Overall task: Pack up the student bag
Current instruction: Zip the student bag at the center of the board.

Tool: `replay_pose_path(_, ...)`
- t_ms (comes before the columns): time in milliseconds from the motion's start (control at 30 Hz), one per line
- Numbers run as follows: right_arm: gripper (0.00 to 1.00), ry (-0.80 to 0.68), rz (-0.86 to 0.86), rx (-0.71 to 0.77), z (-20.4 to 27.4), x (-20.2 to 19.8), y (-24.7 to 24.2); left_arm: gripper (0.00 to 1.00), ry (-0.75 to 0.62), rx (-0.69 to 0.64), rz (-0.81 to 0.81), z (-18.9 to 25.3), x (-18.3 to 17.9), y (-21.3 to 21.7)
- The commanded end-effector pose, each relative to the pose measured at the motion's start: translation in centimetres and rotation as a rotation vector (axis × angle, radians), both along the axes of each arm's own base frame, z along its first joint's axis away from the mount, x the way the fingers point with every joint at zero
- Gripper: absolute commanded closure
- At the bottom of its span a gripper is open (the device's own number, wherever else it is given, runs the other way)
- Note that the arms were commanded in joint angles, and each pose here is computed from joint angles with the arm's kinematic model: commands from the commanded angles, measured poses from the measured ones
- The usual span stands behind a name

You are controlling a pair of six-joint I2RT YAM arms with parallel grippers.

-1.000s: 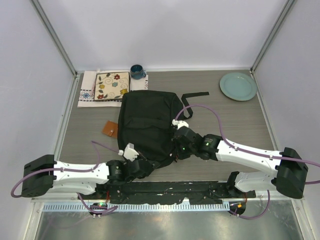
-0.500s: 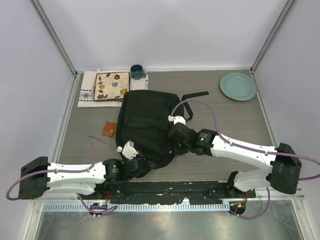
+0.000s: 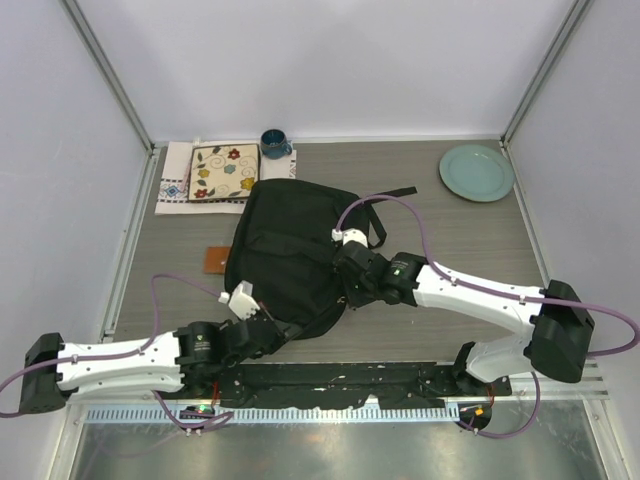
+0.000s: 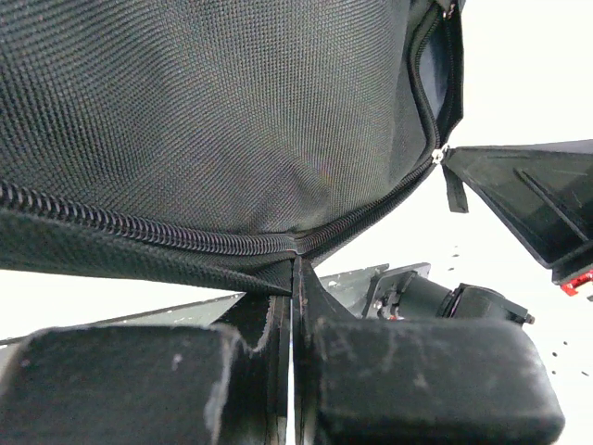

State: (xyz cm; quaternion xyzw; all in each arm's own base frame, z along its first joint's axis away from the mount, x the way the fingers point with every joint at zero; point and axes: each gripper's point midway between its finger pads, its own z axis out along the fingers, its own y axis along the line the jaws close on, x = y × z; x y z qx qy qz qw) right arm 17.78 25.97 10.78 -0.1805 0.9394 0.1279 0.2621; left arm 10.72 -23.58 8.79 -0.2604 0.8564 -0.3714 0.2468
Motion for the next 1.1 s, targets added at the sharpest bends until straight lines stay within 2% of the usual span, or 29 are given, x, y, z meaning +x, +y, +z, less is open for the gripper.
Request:
replay_pose_path(0, 1.00, -0.110, -0.077, -0.090, 1.1, 3.4, -2.0, 1.00, 0.017, 0.219, -0.073, -3.4, -1.4, 4.0)
replay_pose_path(333, 1.00, -0.128, -0.128, -0.078, 1.5, 6.7, -2.4, 1.00, 0.061, 0.302, -0.173, -4.4, -2.8, 3.6)
replay_pose_path(533, 1.00, -0.130, -0.150, -0.095, 1.2, 8.0, -3.0, 1.00, 0.080, 0.289, -0.199, -5.3, -3.4, 3.5)
replay_pose_path(600, 1.00, -0.123, -0.140, -0.074, 1.5, 8.0, -2.6, 1.00, 0.086, 0.280, -0.197, -5.4, -3.5, 3.5)
replay_pose_path(700, 0.99, -0.079, -0.091, 0.034, 1.8, 6.6, -1.0, 1.00, 0.075, 0.252, -0.192, -5.1, -3.4, 3.3)
replay_pose_path(733, 0.94, -0.088, -0.072, 0.111, 3.0, 6.4, -0.1, 1.00, 0.067, 0.244, -0.187, -5.0, -3.2, 3.2)
replay_pose_path(767, 0.79, -0.019, -0.012, 0.178, 2.6, 4.5, 0.9, 1.00, 0.063, 0.233, -0.183, -4.8, -3.1, 3.1)
replay_pose_path(833, 0.57, -0.007, 0.037, 0.298, 4.0, 3.1, 2.0, 1.00, 0.058, 0.225, -0.179, -4.8, -3.0, 3.0)
replay_pose_path(933, 0.46, 0.032, 0.068, 0.372, 4.1, 0.9, 2.0, 1.00, 0.054, 0.216, -0.178, -4.7, -2.9, 2.7)
replay_pose_path(1067, 0.44, 0.075, 0.123, 0.355, 2.9, -0.8, 1.7, 1.00, 0.056, 0.210, -0.182, -4.8, -2.9, 2.2)
